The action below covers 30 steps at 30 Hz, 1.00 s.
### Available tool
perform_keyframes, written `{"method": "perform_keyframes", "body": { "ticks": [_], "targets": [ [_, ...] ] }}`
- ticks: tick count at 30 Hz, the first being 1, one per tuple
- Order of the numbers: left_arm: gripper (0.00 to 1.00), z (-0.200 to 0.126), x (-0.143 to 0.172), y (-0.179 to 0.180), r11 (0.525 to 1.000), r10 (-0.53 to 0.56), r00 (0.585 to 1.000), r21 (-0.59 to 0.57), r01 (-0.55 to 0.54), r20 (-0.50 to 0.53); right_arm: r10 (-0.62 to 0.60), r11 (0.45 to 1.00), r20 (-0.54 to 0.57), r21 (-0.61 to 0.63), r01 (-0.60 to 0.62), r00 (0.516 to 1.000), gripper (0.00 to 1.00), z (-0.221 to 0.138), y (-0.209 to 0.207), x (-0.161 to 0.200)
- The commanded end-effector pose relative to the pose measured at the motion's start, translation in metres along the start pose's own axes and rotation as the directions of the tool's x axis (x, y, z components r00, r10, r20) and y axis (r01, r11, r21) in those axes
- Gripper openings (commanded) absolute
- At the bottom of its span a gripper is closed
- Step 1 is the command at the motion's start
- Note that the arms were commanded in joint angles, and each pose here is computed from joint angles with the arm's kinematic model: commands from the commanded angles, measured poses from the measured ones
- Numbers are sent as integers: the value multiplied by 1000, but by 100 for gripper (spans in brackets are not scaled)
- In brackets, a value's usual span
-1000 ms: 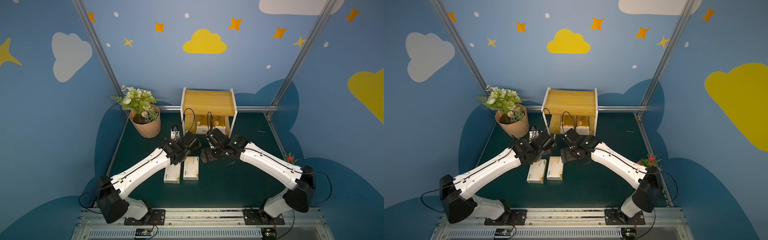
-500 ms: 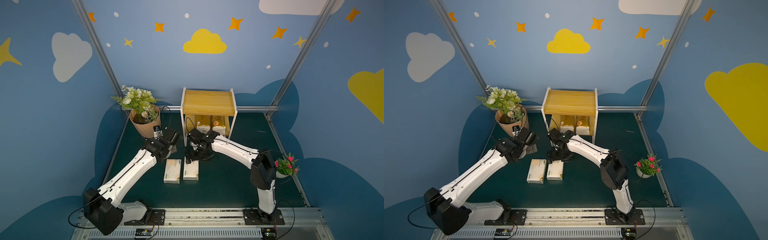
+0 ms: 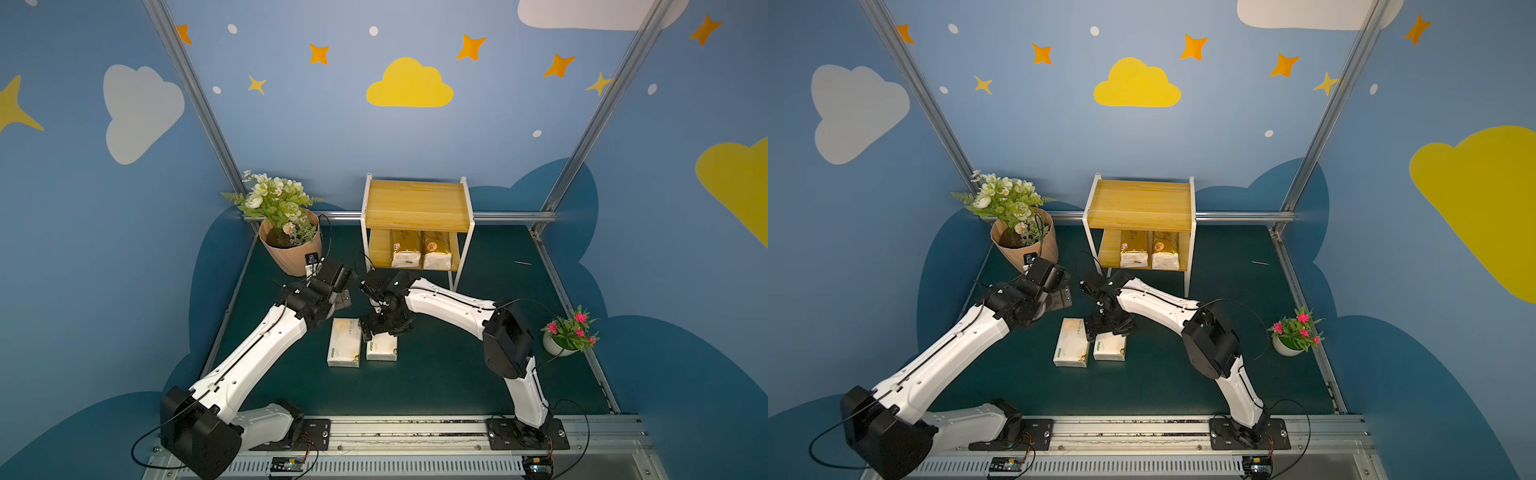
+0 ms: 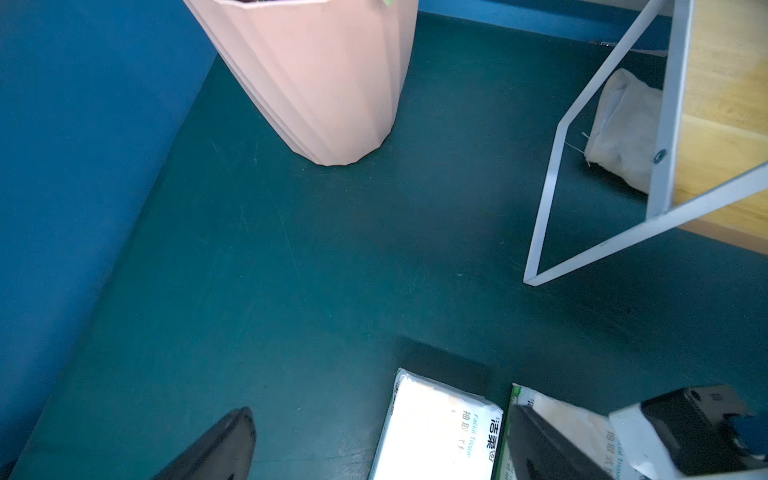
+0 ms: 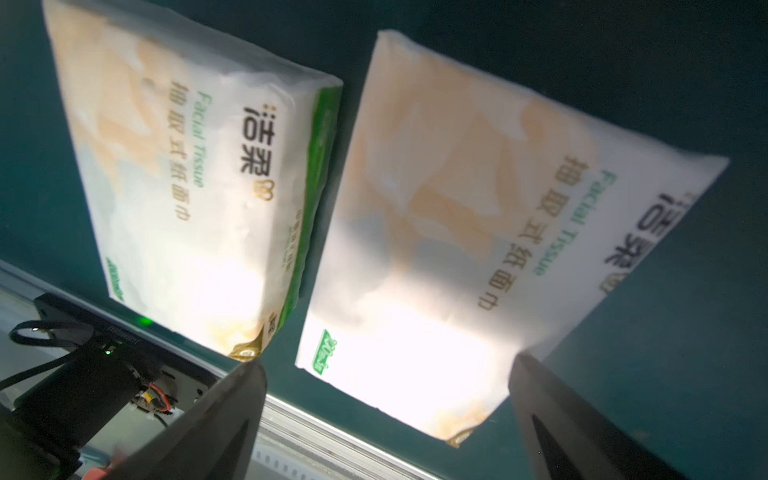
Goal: Place the tissue boxes on the shelf by color
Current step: Adjust the box of tissues at the center of the board.
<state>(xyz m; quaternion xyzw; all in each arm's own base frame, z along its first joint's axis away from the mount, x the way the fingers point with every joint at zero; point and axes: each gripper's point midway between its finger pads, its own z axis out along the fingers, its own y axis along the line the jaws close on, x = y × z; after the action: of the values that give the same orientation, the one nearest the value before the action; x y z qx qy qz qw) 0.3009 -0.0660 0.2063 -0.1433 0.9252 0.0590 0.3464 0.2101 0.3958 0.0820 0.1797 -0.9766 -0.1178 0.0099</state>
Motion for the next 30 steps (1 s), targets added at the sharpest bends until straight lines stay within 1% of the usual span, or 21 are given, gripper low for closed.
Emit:
{"method": "perform_keyframes", "body": {
  "ticks": [1, 5, 9, 19, 25, 30],
  "targets": [
    [100, -3, -2, -1, 1000, 1, 1000, 30, -2, 16, 50, 994, 5, 100, -50, 999, 98, 4, -13, 2],
    [100, -3, 0, -1, 999, -13, 1000, 53, 12, 26, 77, 983, 1, 169, -76, 997, 98, 11, -22, 7],
    [100, -4, 4, 0, 998, -15, 1000, 62, 14, 23, 84, 982, -3, 172, -82, 996, 98, 15, -22, 8],
    [100, -5, 9, 2, 998, -9, 1000, 70, 8, 17, 33, 998, 19, 46, -34, 999, 98, 8, 4, 2],
    [100, -2, 11, 0, 997, -2, 1000, 73, 1, 10, 13, 1000, 11, 11, -13, 1000, 98, 3, 12, 6],
    [100, 0, 13, -1, 997, 2, 1000, 77, -3, 8, 40, 998, -18, 43, -40, 999, 98, 14, 6, 8]
  ]
}}
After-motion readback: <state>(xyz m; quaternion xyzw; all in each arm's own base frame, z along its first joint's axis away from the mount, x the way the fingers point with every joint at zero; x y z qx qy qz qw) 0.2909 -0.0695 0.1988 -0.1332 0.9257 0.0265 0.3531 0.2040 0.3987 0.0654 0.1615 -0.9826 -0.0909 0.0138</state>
